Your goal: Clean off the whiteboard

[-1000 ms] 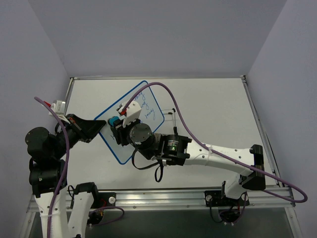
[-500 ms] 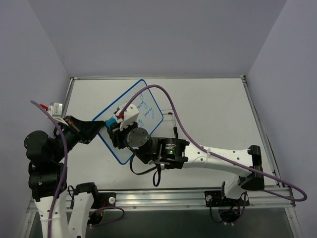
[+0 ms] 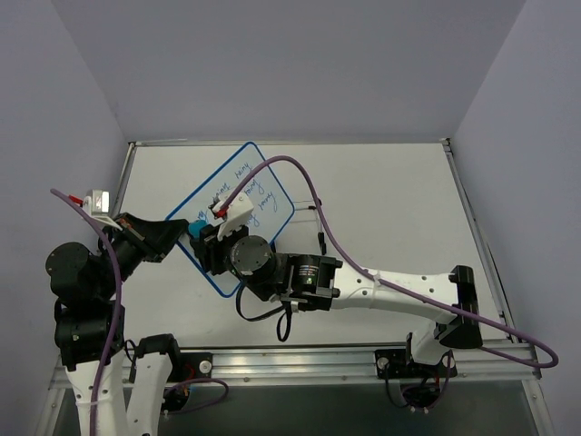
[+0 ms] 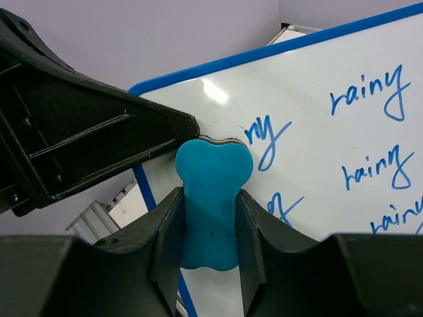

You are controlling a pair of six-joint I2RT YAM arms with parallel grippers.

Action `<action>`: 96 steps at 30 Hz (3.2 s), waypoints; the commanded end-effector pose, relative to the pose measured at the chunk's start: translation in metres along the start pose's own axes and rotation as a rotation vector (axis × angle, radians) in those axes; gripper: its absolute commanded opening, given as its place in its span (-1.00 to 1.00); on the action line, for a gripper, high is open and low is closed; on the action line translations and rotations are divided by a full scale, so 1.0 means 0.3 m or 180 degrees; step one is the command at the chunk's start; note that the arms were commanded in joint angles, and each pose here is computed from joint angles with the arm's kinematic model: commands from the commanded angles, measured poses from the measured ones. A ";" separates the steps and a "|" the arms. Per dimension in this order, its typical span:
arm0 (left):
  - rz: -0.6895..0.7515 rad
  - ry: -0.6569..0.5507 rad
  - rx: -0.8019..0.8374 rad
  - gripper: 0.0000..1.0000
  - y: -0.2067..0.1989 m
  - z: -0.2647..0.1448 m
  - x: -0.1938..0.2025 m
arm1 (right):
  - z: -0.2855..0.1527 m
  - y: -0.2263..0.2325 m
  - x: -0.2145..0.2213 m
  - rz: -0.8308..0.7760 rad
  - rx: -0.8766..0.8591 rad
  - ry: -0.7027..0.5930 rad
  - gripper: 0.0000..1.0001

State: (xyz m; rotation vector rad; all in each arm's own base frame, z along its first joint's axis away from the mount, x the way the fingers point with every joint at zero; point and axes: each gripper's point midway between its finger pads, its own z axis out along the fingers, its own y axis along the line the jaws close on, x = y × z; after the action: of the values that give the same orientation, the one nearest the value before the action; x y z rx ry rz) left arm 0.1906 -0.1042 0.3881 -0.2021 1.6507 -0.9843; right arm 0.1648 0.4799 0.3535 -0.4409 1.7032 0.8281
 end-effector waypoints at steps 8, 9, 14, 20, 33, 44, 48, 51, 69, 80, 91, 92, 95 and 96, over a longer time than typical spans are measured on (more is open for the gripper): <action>0.0070 -0.0148 0.0827 -0.95 -0.230 -0.052 -0.067 | 0.027 0.197 0.143 0.0056 -0.0671 0.0287 -1.00; 0.0066 -0.0133 0.0840 -0.95 -0.230 -0.052 -0.063 | 0.034 0.187 0.136 0.0053 -0.0639 0.0274 -1.00; 0.0093 -0.0130 0.0896 -0.95 -0.245 -0.062 -0.059 | 0.102 0.048 0.098 0.0132 -0.0312 0.0227 -1.00; 0.0148 -0.0053 0.1130 -0.95 -0.294 -0.080 -0.049 | 0.171 -0.208 0.026 0.0165 0.0194 0.0159 -1.00; 0.0125 0.0036 0.1318 -0.95 -0.310 -0.083 -0.029 | 0.233 -0.326 -0.083 -0.0082 0.0386 0.0141 -1.00; 0.0185 0.0008 0.1372 -0.95 -0.314 -0.081 -0.034 | 0.164 -0.183 0.062 -0.0318 -0.0107 0.0322 -1.00; 0.0300 0.0012 0.1461 -0.95 -0.327 -0.089 -0.031 | 0.119 -0.096 0.098 -0.0437 -0.0190 0.0366 -1.00; 0.0391 0.0006 0.1484 -0.95 -0.330 -0.094 -0.027 | 0.099 -0.082 0.089 -0.0338 -0.0208 0.0331 -1.00; 0.0838 0.0093 0.1976 -0.95 -0.383 -0.145 0.025 | 0.149 -0.434 -0.043 -0.0481 0.0629 0.0250 -1.00; 0.0937 0.0126 0.2181 -0.95 -0.419 -0.173 0.037 | 0.155 -0.722 -0.109 -0.0508 0.0963 0.0294 -1.00; 0.0920 0.0102 0.2076 -0.95 -0.401 -0.152 0.025 | 0.143 -0.380 0.004 -0.0528 -0.0071 0.0520 -1.00; 0.0927 0.0103 0.2089 -0.95 -0.406 -0.154 0.023 | 0.137 -0.342 0.012 -0.0525 -0.0206 0.0541 -1.00; 0.0927 0.0118 0.2091 -0.95 -0.403 -0.153 0.027 | 0.111 -0.259 0.022 -0.0461 -0.0600 0.0613 -1.00; 0.0933 0.0118 0.2089 -0.95 -0.402 -0.153 0.029 | 0.105 -0.265 0.010 -0.0454 -0.0576 0.0592 -1.00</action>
State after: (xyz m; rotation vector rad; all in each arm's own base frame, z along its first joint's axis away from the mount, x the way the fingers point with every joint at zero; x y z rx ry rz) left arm 0.1978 -0.1256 0.3989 -0.0124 1.5028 -1.1591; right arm 0.2721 0.4238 0.3666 -0.5686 1.6679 0.7429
